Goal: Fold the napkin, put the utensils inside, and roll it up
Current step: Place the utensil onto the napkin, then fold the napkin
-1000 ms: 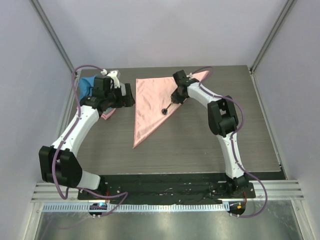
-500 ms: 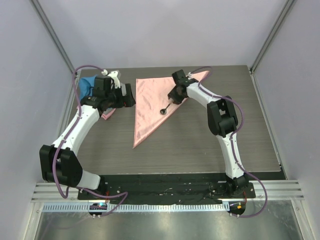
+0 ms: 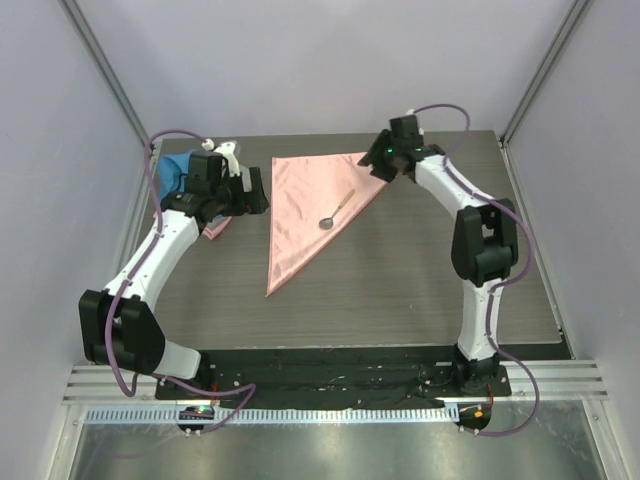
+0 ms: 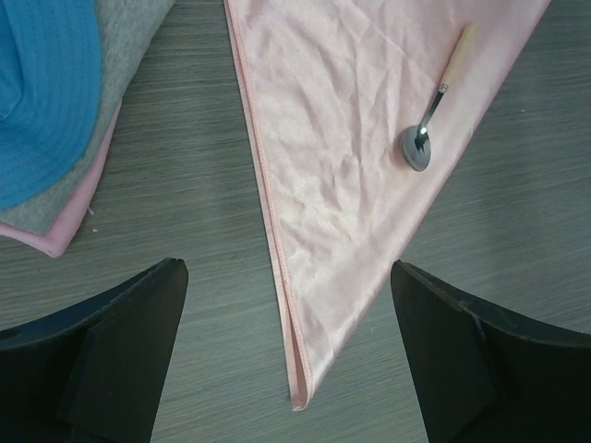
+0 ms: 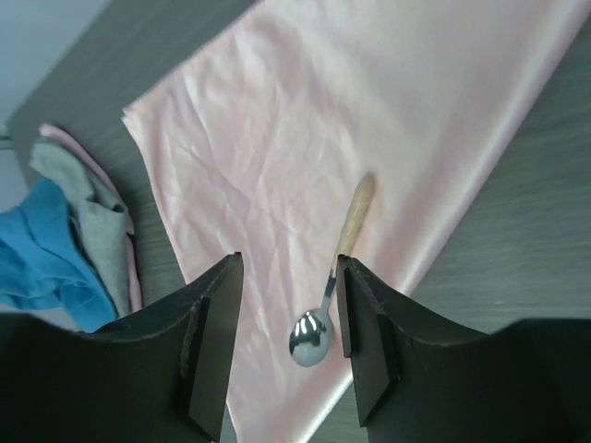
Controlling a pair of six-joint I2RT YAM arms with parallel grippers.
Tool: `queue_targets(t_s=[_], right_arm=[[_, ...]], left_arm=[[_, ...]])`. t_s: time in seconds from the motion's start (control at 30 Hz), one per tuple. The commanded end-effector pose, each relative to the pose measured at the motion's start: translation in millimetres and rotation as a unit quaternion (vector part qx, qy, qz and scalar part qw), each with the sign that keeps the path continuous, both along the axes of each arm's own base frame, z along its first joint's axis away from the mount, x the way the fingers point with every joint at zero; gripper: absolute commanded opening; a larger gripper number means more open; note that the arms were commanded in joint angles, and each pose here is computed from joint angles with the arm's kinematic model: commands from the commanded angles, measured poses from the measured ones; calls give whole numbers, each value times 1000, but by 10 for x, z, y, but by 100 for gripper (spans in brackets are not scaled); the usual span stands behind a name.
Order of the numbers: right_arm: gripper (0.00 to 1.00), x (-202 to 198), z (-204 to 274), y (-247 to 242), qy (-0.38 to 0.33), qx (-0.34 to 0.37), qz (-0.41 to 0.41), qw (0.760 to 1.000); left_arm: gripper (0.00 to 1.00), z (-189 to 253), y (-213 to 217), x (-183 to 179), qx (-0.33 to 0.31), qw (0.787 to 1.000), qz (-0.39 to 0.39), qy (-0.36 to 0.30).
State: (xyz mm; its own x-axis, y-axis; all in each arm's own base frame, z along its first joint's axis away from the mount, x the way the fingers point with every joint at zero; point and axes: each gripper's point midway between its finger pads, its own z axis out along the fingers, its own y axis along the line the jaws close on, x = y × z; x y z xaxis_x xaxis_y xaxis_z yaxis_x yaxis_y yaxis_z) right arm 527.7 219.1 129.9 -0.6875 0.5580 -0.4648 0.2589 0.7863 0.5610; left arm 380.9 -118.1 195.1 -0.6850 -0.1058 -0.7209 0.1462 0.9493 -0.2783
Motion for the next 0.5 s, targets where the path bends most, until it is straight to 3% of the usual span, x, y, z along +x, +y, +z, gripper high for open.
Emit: queue_targets(t_s=[0.0,0.2,0.47], right_arm=[[53,243,240,-670,-69,22,23,997],[55,426,-61,-1194,-65,15,8,998],[57,691,-444,-1310,-69,49,-6,996]], left_arm=[[97,159,42,52,13,1000,1,-27],[97,106,32,70,14,1000,-2,-21],[97,37,23,82,17,1000,-5,-14]])
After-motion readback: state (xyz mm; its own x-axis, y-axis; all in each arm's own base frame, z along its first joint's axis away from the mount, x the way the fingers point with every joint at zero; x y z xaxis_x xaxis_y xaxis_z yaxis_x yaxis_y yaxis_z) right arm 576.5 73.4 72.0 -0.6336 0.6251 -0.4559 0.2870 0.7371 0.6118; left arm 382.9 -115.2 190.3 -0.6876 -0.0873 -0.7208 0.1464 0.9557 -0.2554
